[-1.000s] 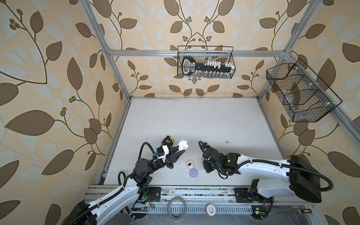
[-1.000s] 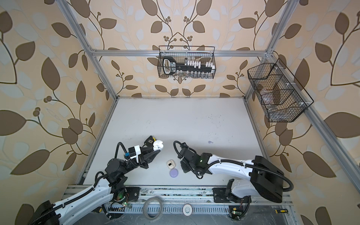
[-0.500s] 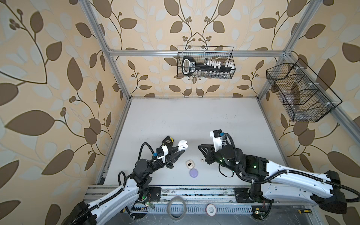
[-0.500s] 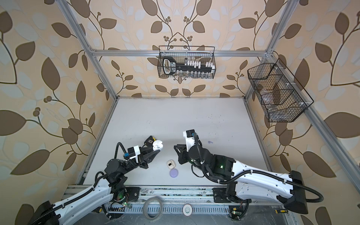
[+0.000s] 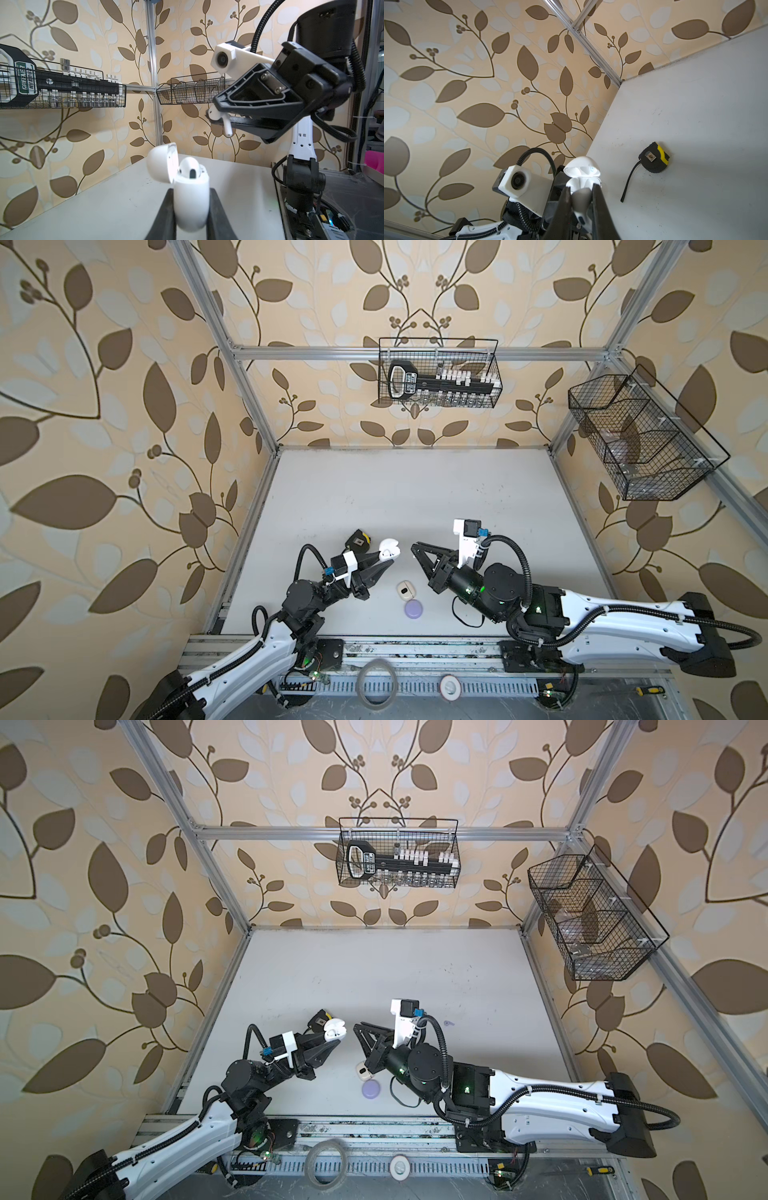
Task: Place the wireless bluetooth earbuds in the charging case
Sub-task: 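Lift the earbud with the right gripper toward the case in the left gripper, then lower the earbud into the open case held by the left gripper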
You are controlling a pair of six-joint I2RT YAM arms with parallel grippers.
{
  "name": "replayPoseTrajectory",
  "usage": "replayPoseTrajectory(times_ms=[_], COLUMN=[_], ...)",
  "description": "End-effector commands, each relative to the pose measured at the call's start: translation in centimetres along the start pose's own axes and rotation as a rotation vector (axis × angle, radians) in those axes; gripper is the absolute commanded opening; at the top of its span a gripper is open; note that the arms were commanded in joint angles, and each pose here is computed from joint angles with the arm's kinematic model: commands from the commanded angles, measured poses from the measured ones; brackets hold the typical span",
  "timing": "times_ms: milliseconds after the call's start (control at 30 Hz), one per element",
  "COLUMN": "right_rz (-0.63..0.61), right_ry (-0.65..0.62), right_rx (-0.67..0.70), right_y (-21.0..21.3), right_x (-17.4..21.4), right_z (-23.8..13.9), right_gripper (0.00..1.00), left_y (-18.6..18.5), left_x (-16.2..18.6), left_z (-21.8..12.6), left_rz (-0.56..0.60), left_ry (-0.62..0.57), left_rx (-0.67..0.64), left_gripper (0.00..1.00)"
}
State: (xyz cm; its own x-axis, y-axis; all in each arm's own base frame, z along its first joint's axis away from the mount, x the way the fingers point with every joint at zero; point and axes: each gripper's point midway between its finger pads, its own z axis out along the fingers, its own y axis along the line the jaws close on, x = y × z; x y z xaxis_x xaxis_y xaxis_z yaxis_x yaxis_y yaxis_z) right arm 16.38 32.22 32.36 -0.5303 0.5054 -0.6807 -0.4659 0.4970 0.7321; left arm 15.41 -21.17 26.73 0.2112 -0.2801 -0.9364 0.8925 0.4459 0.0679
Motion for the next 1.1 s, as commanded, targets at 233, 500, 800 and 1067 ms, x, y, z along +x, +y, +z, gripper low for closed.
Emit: replayPoseTrajectory(times_ms=[233,500,800,1067], right_rz=[0.069,0.043,0.023,0.010], right_ry=[-0.112,-0.147,-0.134,-0.139], right_rx=[-0.031,0.015,0.012,0.019], right_y=[1.9,1.5,2.4,2.4], right_x=[-0.3,-0.1,0.3,0.2], right_z=[0.5,1.5,2.7,3.1], right_gripper=[0.11,0.10,0.10,0.10], left_y=[-1.2,-1.2,-1.1,-1.1], left_x=[-2.9,-2.9,-2.9,-3.0], left_z=[-0.3,-0.2,-0.2,-0.3], left_rz=[0.079,0.078,0.077,0.077], left_ry=[-0.111,-0.111,-0.109,-0.112], left_rx=[0.055,0.052,0.049,0.049], left_gripper=[0.00,0.00,0.00,0.00])
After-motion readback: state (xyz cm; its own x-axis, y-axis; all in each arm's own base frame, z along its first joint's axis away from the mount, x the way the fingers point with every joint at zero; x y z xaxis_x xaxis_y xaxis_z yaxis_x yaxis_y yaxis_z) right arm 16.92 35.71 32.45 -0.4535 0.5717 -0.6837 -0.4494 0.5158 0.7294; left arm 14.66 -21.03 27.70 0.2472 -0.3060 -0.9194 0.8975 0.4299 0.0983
